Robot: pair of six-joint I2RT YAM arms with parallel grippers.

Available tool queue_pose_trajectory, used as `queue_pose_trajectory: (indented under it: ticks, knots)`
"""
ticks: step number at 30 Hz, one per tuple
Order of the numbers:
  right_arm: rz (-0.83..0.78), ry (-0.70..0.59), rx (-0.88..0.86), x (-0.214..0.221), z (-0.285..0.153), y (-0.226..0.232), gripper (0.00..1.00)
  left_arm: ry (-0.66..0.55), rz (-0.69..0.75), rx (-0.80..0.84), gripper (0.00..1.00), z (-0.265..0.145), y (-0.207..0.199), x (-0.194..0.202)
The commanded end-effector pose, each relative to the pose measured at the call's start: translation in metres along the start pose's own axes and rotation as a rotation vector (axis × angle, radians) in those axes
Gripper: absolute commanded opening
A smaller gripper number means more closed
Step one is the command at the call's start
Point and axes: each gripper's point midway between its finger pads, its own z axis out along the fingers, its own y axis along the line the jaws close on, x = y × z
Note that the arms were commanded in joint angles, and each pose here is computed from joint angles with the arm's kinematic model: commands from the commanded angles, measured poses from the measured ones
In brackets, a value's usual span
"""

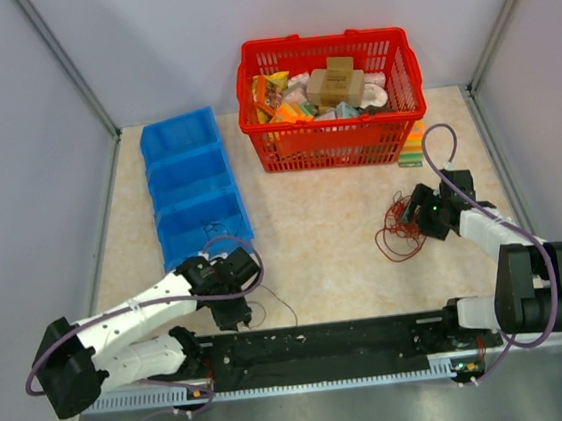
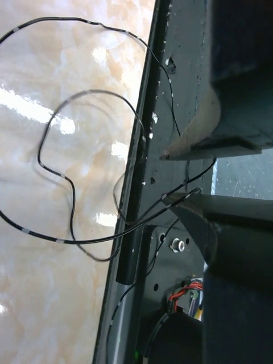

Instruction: Untangle the cables

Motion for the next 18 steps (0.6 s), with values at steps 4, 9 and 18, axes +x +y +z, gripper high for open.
queue_pose_trajectory:
  ticks: [4, 9, 18]
  knots:
    - [-0.021, -0.003, -0.011, 0.004, 0.000, 0.001, 0.71, -0.052, 0.068, 0.110, 0.00, -0.004, -0.038, -0.018]
    - [-0.021, -0.004, -0.010, 0.004, 0.000, 0.001, 0.71, -0.231, 0.345, 0.473, 0.00, -0.082, -0.118, -0.051]
    - [-0.018, 0.002, -0.005, 0.004, 0.001, 0.000, 0.71, -0.747, 0.681, 1.074, 0.00, -0.278, -0.217, -0.089]
